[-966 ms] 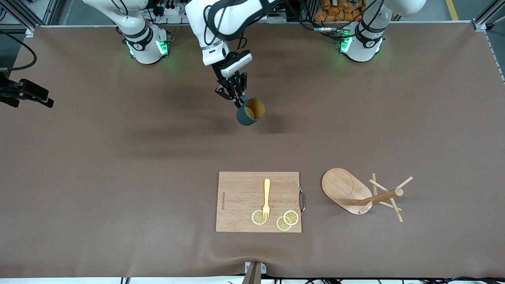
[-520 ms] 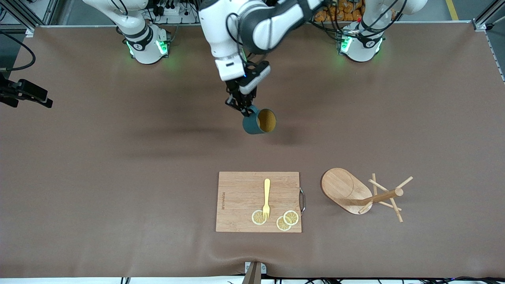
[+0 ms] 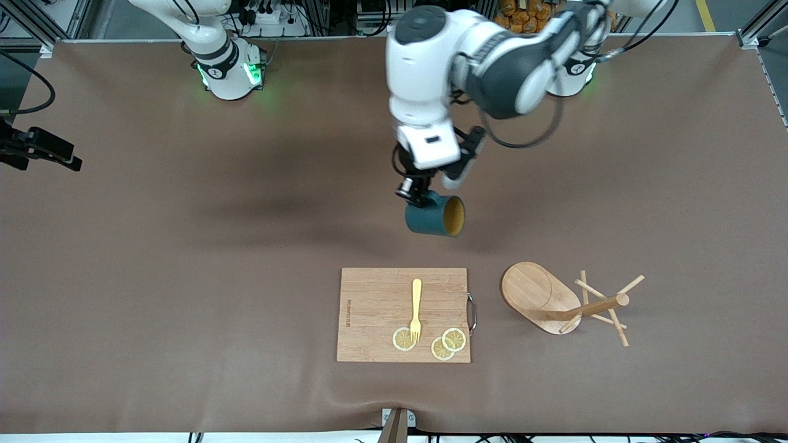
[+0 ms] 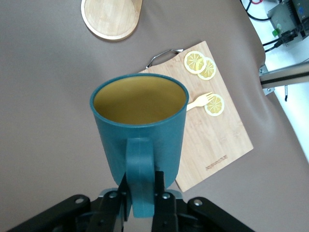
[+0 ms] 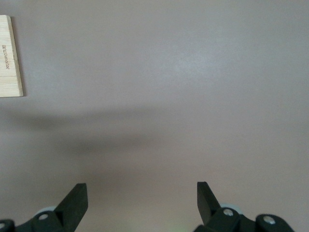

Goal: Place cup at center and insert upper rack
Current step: 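Carry the mug with the left gripper to the wooden mug tree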

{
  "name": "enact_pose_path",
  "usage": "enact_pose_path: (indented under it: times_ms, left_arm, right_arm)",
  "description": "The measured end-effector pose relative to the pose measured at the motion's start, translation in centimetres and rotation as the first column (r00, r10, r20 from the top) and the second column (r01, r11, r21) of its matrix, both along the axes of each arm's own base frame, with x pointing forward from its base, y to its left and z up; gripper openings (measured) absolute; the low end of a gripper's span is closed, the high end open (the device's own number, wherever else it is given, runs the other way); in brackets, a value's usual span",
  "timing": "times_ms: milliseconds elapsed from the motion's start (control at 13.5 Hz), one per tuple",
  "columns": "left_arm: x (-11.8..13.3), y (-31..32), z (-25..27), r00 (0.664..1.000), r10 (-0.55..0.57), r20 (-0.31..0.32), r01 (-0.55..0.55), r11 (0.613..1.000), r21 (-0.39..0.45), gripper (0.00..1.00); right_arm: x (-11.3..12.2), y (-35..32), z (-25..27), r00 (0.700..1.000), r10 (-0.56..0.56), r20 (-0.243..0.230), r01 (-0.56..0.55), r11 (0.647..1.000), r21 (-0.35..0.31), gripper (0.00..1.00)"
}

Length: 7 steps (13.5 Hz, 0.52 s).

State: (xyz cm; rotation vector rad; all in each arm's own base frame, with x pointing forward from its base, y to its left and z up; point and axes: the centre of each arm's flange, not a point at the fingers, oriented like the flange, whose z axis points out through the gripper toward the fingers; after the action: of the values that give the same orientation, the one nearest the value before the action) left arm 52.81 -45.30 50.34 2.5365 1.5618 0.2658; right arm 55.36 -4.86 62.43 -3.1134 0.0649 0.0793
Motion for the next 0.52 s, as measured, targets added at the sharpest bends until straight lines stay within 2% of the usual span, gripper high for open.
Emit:
enact_pose_path:
  times_ms: [297, 520]
  left_arm:
    - [4.8, 6.3, 1.6, 0.998, 0.041, -0.048, -0.047, 0.991, -0.127, 0.21]
    - [8.0, 12.0, 2.5, 0.992, 0.053, -0.117, -0.082, 0.964, -0.253, 0.21]
  right_arm:
    - [0.2, -0.1, -0.4, 1.0, -0.001, -0.006, 0.001, 1.0, 0.001, 1.0]
    - [0.2, -0.3, -0.4, 1.0, -0.005, -0.006, 0.005, 1.0, 0.001, 1.0]
